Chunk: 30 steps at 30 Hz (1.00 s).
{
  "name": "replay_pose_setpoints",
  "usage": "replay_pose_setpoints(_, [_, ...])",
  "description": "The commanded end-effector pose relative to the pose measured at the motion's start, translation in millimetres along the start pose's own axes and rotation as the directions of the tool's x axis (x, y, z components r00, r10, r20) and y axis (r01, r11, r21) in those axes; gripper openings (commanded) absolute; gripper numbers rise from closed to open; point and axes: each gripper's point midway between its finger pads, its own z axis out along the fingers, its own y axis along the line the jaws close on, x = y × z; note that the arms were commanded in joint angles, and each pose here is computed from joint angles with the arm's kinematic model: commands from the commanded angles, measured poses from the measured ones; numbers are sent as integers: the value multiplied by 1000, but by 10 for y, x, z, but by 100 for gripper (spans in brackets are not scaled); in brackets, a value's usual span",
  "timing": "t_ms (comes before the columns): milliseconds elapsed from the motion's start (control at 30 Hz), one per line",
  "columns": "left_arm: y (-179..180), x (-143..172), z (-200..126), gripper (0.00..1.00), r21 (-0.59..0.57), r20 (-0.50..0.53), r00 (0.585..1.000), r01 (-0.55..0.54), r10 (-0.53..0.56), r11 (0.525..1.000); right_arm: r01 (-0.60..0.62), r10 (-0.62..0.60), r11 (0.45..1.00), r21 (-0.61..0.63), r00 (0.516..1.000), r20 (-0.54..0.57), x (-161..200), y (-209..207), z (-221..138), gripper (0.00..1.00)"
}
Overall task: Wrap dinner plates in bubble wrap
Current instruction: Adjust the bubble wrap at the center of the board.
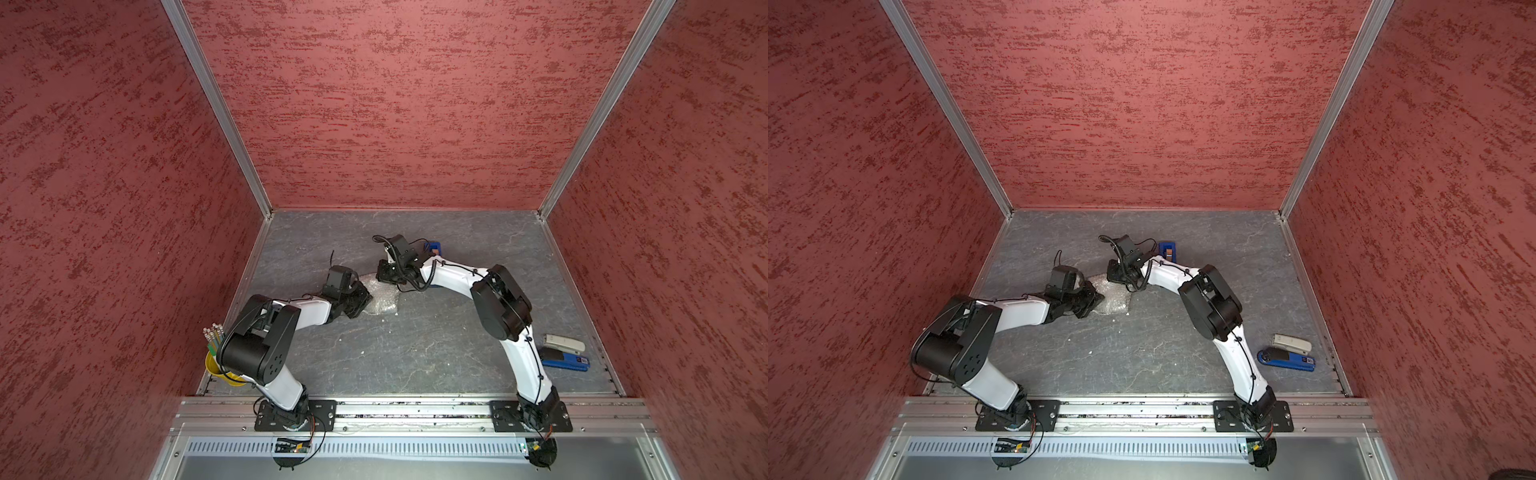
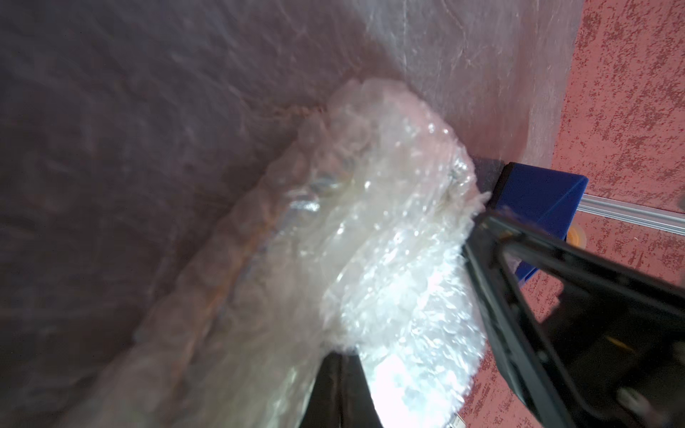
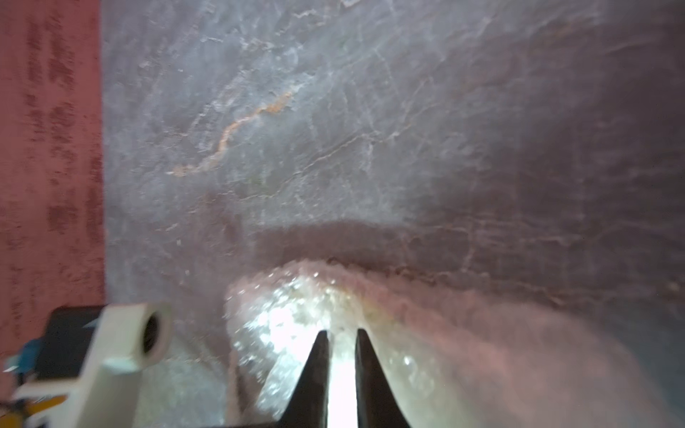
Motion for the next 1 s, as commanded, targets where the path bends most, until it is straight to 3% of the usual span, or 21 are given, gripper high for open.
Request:
replay_pose_setpoints(0, [284,82,45,2,-84,-40,999,19,-23,996,63,-57,989,133,997,-48,107,-317,153,18])
replay_pose_setpoints(167, [171,43,6,3,-70,-50,998,26,-30,997,74,-61,987,142,993,-98,223,-402,255,18])
replay_pose_setpoints(400, [-461,-188,-183,9,8,16,999,-36,36,999,5,3,998,64,992,-124,359,-304,175,17])
replay_pose_setpoints(533, [-606,-345,-28,5,25,23,999,-34,33,999,-21,27,999,47,991,-131,369,-267,184,15])
replay_pose_setpoints(967, [-240,-442,317,0,-46,22,1000,15,-14,999,-48,47,999,-3,992,-118,213,-57,-7,15])
